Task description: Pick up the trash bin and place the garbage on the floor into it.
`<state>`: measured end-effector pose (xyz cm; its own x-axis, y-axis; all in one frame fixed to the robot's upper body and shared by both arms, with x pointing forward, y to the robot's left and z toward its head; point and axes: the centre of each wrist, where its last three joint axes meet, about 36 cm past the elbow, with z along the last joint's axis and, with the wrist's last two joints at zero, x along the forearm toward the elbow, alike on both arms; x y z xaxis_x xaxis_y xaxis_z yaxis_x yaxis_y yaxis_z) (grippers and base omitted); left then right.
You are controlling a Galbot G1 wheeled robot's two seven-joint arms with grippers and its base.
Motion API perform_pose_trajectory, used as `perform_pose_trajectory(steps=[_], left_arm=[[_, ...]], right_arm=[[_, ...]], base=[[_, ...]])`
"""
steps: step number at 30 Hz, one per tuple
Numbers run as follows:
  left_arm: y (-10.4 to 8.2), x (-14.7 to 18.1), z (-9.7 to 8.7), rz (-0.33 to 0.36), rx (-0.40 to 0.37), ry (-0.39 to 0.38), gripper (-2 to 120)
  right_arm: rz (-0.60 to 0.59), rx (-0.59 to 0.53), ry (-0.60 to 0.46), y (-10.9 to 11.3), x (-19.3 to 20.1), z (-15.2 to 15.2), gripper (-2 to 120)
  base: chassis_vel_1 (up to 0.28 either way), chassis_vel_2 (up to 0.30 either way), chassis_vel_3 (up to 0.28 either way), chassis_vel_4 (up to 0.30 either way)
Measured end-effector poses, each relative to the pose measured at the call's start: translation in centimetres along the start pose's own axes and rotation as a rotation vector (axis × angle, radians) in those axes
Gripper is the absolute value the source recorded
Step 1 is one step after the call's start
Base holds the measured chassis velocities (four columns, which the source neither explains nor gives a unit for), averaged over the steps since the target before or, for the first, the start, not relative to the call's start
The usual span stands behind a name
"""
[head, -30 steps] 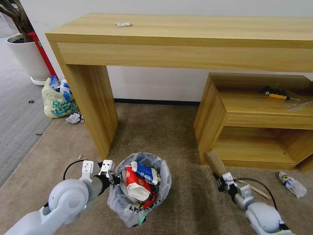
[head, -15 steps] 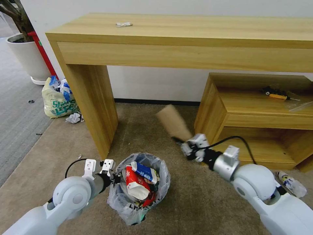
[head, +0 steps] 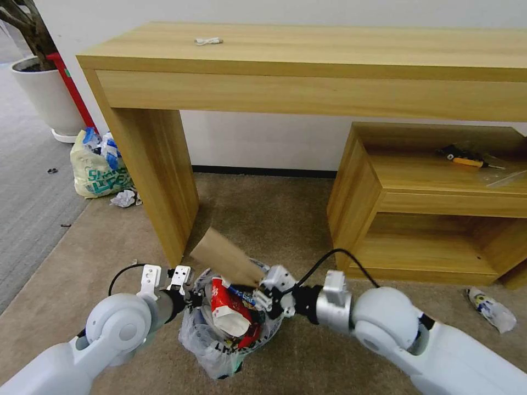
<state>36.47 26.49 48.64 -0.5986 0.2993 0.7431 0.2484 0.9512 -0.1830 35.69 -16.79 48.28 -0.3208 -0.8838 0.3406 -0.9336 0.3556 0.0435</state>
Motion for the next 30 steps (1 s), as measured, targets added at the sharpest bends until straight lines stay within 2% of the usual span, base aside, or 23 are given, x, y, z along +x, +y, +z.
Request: perform_pose_trajectory(steps=[7,14,17,25,26,29,30], left_arm=[[-0.3,0.4,-0.1,0.012,-0.002,-0.005,0],[-0.4,0.6,-0.2,0.014,-0.005,-0.008,0],[-0.4,0.7,-0.1,0.014,-0.005,-0.008,0],[-0.1,0.4,0.0,0.006,0.005,-0.002,0],[-0.1,0.4,0.0,0.006,0.005,-0.002,0],[0.0,0.3,0.0,0.003,0.011,0.000,0],[0.0,0.3,0.0,0.003,0.011,0.000,0]], right_arm=[[-0.012,-0.053,0.078,0.4,-0.6,1.5,0],[0.010,-0.071,0.105,0.4,-0.3,2.1,0],[0.017,-0.070,0.105,0.5,-0.3,1.9,6],[0.054,-0.047,0.073,0.9,1.4,0.5,39],[0.054,-0.047,0.073,0.9,1.4,0.5,39],[0.067,-0.037,0.072,0.4,2.7,0.3,52],[0.067,-0.037,0.072,0.4,2.7,0.3,52]], base=[[0.000,0.000,0.000,0.000],[0.000,0.000,0.000,0.000],[0.000,0.000,0.000,0.000],[0.000,0.000,0.000,0.000],[0.000,0.000,0.000,0.000],[0.000,0.000,0.000,0.000],[0.000,0.000,0.000,0.000]])
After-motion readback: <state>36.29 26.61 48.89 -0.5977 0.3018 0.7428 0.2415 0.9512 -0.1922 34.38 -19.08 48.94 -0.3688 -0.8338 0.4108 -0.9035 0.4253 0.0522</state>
